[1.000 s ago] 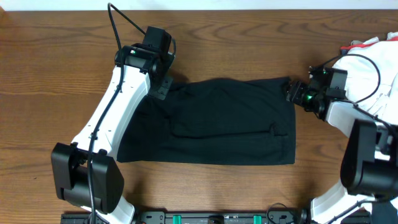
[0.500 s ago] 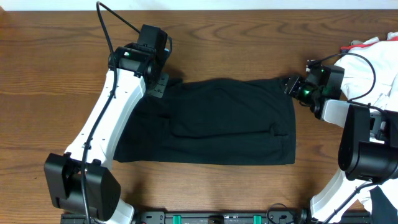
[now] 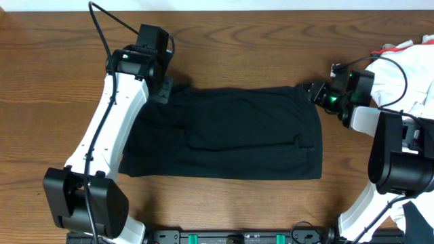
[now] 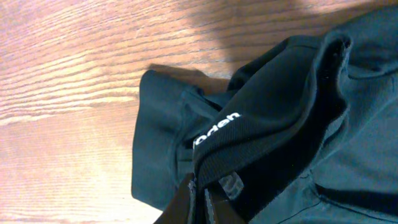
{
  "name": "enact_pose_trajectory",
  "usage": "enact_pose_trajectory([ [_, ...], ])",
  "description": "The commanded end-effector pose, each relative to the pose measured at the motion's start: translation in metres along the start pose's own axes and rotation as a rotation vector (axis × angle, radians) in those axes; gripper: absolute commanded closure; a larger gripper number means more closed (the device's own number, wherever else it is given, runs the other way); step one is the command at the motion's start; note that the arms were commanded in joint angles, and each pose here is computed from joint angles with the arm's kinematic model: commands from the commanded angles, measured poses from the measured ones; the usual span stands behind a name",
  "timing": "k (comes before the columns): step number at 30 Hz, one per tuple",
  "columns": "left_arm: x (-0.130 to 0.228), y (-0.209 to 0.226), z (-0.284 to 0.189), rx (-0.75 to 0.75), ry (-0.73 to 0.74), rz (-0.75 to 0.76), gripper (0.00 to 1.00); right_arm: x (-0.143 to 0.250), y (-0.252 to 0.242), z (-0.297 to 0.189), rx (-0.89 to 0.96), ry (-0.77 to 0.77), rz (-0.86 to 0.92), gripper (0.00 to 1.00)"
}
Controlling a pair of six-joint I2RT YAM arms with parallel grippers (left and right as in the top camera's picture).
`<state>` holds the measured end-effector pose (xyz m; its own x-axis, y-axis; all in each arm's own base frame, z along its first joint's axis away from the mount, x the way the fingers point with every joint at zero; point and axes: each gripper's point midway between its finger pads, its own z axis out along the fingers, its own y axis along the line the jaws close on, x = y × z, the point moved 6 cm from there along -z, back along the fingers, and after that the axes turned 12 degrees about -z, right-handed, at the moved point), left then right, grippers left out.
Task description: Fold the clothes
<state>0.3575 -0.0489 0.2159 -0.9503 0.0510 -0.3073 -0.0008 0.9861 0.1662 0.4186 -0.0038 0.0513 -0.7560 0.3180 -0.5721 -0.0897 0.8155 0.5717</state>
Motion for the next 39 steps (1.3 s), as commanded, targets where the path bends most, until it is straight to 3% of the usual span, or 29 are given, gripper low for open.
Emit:
enact_pose_trajectory([
  [1, -0.004, 0.005, -0.010, -0.008, -0.032, -0.024, 0.94, -0.004, -0.001, 0.001, -0.033, 0.002, 0.021, 0.52],
  [9, -0.004, 0.005, -0.010, -0.008, -0.033, -0.024, 0.94, -0.009, -0.002, 0.000, -0.036, -0.006, 0.016, 0.62],
  [23, -0.004, 0.005, -0.010, -0.009, -0.033, -0.024, 0.94, 0.008, -0.011, 0.002, 0.050, 0.068, 0.075, 0.62],
  [31, -0.004, 0.005, -0.010, -0.008, -0.033, -0.024, 0.94, -0.001, -0.007, 0.005, 0.065, 0.019, 0.029, 0.96],
  [39, -0.004, 0.006, -0.014, -0.007, -0.043, -0.026, 0.94, -0.016, 0.002, -0.006, -0.025, -0.025, 0.007, 0.99],
])
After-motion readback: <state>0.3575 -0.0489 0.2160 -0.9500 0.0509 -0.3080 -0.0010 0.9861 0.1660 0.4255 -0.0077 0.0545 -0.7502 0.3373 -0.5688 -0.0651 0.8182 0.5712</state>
